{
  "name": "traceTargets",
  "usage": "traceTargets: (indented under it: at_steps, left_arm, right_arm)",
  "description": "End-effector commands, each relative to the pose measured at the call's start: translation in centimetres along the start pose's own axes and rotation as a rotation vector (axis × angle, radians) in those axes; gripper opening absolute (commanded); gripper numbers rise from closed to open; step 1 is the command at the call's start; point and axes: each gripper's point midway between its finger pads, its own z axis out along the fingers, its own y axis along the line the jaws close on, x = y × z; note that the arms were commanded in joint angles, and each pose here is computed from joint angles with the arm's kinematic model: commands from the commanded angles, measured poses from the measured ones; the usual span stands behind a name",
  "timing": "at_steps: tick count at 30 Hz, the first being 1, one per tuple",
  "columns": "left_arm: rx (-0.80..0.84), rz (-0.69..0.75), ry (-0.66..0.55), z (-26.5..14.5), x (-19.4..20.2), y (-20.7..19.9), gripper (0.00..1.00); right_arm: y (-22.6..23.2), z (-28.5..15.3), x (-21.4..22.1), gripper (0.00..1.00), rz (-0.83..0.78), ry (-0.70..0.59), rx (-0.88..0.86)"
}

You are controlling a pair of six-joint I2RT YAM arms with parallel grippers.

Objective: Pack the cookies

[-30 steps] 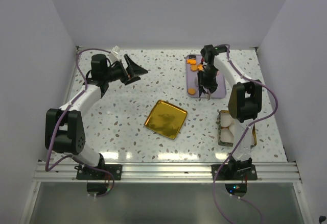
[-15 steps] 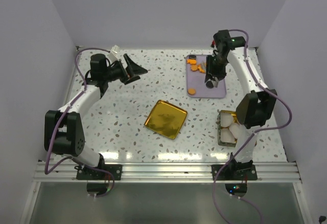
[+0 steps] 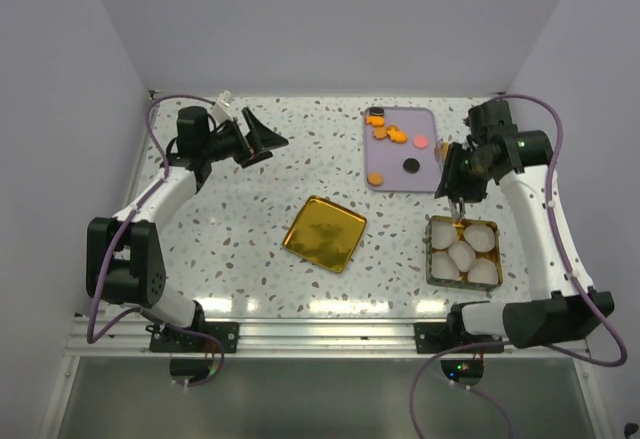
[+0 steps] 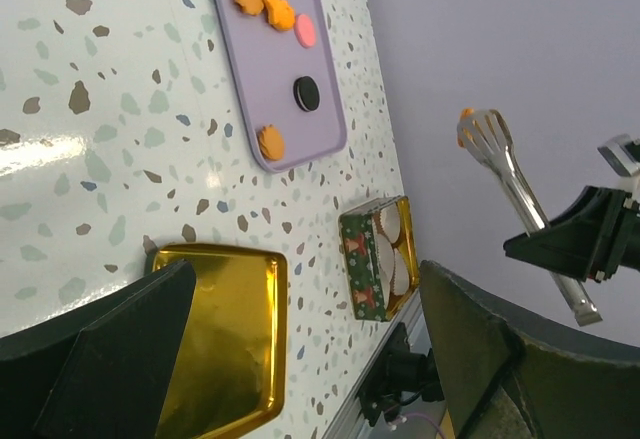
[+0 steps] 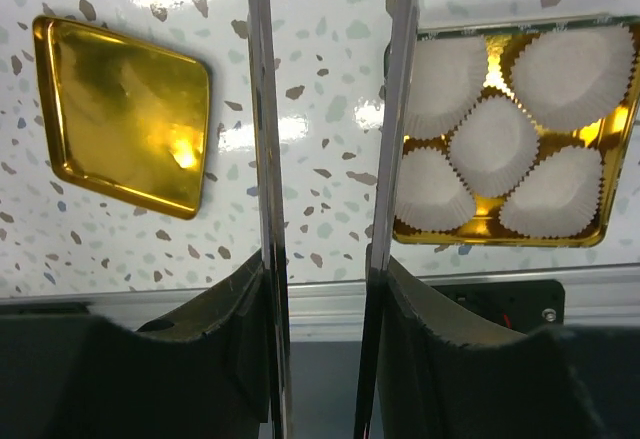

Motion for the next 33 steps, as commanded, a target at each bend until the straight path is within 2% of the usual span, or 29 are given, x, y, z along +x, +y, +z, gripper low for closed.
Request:
traceTargets:
  at_steps: [1,5,10,16,25,33]
  left_arm:
    - [0.008,0.065,-0.025,-0.8,-0.8,-1.1,1.0]
    - [0.0,0.058,-0.021,-0.6,-0.6,-0.6,1.0]
    - [-0.005,0.055,-0.016,-0.4,-0.4,-0.2,1.0]
    - [-0.006,0.052,-0.011,-0.3,-0.1,0.0,1.0]
    - [-0.013,0.057,-0.002,-0.6,0.4,0.1,1.0]
    - [-0.013,0.06,-0.006,-0.6,0.4,0.1,1.0]
  right_arm:
    - [-1.2,-0.9,3.7,0.37,0.092,0.026,0.013]
    - [-1.9,-1.2,7.0,0.36,0.155,0.048,0.001]
    - [-2.0,-0.8,11.6,0.39,0.205,0.151,-0.042]
    - [-2.5,0.2,15.0,0.4,0.256,0.217,-0.042]
    - [-3.7,2.7,15.9,0.41,0.28,0.241,0.026]
    - [-3.7,3.3,14.5,0.52,0.277,0.208,0.04]
